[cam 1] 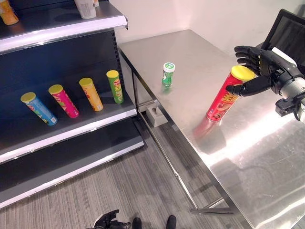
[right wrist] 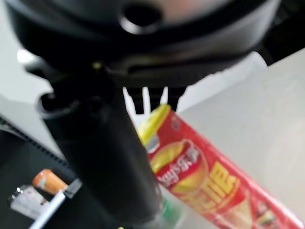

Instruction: Put the goods on the table back onto the shelves and tidy them up.

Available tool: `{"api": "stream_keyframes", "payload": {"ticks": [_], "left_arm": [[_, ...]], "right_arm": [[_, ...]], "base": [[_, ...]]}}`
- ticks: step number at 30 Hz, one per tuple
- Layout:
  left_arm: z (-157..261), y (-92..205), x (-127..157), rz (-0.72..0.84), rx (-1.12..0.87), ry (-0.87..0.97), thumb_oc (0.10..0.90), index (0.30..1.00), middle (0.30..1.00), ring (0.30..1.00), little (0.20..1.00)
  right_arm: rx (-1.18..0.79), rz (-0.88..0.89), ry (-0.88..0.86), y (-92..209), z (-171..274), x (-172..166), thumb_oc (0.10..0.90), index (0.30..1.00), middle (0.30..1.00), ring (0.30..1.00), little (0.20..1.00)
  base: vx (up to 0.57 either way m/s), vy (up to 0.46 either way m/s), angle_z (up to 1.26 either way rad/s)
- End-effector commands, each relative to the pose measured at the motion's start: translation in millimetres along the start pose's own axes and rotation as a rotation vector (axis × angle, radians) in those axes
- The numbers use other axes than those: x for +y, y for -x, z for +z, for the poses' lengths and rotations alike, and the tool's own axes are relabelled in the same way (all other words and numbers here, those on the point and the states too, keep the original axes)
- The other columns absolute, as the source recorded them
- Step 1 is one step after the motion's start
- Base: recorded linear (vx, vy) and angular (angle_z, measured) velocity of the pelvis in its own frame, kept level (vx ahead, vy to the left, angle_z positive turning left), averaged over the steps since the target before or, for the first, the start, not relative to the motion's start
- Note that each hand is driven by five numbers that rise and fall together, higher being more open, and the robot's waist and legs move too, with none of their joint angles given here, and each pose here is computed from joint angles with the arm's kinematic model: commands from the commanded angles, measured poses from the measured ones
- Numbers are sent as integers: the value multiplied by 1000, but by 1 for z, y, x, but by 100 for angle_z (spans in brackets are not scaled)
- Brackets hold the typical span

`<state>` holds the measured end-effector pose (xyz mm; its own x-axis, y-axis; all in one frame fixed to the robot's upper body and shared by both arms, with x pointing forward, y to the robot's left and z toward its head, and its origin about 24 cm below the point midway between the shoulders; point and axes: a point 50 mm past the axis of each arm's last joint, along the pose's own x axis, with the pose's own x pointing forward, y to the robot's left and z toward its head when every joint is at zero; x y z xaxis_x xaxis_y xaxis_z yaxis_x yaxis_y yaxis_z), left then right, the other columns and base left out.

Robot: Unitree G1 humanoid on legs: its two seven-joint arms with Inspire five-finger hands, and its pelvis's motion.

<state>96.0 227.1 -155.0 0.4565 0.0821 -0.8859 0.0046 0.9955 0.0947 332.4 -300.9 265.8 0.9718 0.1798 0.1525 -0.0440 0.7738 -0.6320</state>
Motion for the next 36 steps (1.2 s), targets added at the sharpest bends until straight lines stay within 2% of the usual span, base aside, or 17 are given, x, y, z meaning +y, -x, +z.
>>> {"api": "stream_keyframes", "payload": {"ticks": [1,18,25,36], "left_arm": [[1,2,13,13,-3,-93,800,900,900,900,900],[-1,3,15,15,-2,-106,800,900,900,900,900],[-2,3,17,10,3,-112,800,900,900,900,900],[-2,3,15,-2,3,-116,800,900,900,900,900]], "right_arm": [[-153,-80,97,-3,47,-29,800,900,900,900,900],[-72,-105,172,-6,42,-41,800,900,900,900,900],[-21,-132,66,-5,28,-47,800,900,900,900,900],[55,-119,60,-8,18,-49,800,900,900,900,900]], "base": [[0,0,0],[0,0,0],[0,0,0],[0,0,0]]}}
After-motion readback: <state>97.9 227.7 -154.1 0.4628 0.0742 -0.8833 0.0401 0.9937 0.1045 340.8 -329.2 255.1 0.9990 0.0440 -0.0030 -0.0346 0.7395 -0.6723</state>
